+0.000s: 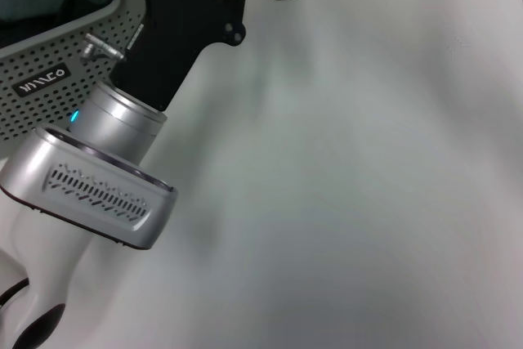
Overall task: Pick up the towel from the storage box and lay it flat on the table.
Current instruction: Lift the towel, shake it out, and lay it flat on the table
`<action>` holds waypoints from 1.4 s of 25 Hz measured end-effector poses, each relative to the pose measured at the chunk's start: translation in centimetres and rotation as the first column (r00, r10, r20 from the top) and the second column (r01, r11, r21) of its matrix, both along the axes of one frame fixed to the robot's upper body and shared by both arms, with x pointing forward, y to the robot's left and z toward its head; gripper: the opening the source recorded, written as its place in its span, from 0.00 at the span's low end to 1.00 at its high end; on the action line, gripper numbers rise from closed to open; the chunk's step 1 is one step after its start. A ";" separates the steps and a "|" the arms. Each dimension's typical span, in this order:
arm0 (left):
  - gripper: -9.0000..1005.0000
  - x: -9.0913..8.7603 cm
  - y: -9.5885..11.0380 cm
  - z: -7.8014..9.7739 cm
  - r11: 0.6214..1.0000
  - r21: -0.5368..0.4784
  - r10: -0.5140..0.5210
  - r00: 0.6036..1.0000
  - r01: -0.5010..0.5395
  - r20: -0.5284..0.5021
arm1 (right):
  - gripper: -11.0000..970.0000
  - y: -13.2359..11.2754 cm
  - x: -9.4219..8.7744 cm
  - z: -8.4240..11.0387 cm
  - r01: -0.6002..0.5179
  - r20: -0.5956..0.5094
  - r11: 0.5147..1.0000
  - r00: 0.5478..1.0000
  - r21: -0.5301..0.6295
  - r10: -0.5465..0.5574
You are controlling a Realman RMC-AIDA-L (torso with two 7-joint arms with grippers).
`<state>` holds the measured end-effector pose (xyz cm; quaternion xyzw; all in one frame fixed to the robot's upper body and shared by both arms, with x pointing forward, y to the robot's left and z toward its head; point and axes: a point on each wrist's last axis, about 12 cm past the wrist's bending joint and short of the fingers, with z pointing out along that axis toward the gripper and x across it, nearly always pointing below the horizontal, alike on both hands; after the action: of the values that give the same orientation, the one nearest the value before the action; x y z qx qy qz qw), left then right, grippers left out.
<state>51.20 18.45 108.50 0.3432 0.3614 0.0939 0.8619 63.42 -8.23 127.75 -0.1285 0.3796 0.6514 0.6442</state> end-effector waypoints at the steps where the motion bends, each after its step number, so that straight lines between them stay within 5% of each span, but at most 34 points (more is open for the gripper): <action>1: 0.14 0.0 -0.1 0.0 1.000 0.004 -0.007 1.000 0.007 0.002 | 0.01 0.0 0.0 0.0 0.000 0.000 1.000 1.000 0.000 0.000; 25: 0.15 0.1 -1.1 0.0 0.996 -0.020 -0.092 0.995 0.091 -0.041 | 0.03 0.4 0.1 0.3 0.013 0.014 1.000 1.000 -0.006 -0.013; 30: 0.37 0.1 -1.1 0.0 0.995 -0.040 -0.097 0.994 0.095 -0.052 | 0.04 0.4 0.1 0.2 0.015 0.014 1.000 1.000 -0.007 -0.015; 35: 0.45 0.0 -1.5 0.0 0.992 -0.030 -0.122 0.991 0.120 -0.052 | 0.04 0.3 0.1 0.3 0.024 0.017 1.000 1.000 -0.004 -0.024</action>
<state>51.22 16.97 108.51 0.3553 0.3641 0.0274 0.8605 63.57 -7.89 128.05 -0.1309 0.3769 0.6416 0.6551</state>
